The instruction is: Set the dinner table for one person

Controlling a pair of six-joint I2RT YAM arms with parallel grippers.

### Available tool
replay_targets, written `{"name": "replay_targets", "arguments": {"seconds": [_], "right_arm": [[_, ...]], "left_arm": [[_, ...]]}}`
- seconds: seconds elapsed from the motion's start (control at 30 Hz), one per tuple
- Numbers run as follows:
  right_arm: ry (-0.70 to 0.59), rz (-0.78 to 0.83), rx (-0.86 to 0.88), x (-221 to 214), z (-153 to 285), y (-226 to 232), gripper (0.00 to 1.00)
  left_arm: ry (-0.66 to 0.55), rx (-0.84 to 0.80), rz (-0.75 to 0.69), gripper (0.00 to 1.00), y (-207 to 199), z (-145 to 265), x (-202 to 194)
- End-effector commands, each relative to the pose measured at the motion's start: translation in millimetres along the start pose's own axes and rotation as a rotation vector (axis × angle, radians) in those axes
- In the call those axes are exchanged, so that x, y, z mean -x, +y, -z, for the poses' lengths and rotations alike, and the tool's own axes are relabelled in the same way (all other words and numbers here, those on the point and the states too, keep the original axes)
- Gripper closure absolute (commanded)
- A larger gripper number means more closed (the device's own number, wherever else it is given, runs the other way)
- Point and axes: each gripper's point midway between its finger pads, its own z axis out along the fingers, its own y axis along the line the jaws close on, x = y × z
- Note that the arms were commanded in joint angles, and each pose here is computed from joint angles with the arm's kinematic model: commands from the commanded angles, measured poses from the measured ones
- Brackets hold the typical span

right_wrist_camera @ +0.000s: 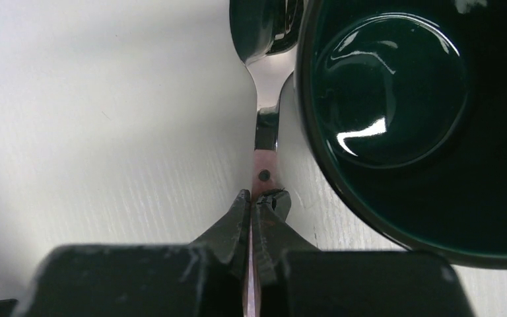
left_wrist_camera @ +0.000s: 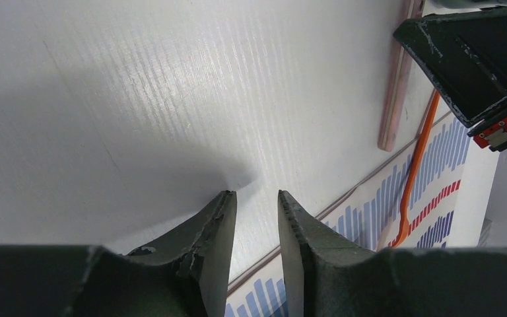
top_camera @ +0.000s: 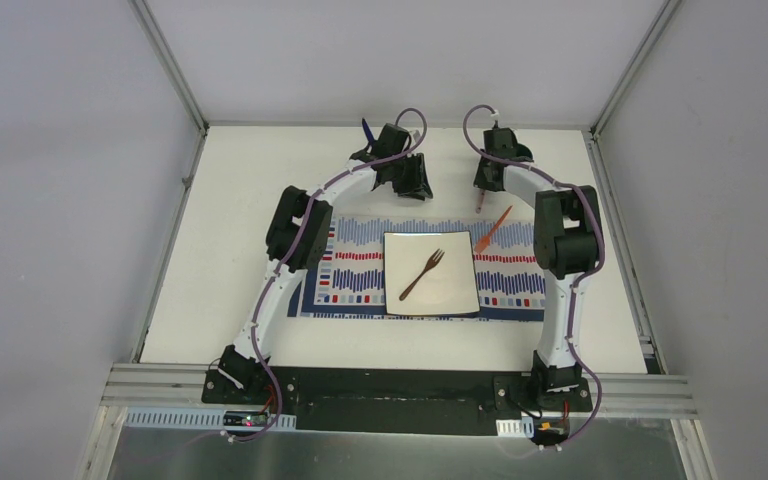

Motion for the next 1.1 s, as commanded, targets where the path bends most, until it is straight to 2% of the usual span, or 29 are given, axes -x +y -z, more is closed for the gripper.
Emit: {"name": "replay_targets", "arguments": {"seconds": [0.0, 0.63, 1.07], "right_arm": [[0.013, 0.001, 0.027, 3.5, 19.2, 1.5, 1.0], [-0.008, 0.001, 0.019, 2.4, 72.6, -11.1, 1.0], [0.019, -0.003, 0.022, -1.3, 25.6, -0.6, 1.0]], "left_arm": [[0.042, 0.069, 0.001, 0.67, 16.9, 10.1, -11.3], [0.043, 0.061, 0.004, 0.68, 11.7, 12.6, -14.5], [0.035, 0.066, -0.009, 0.68, 8.2, 17.5, -11.4]]}}
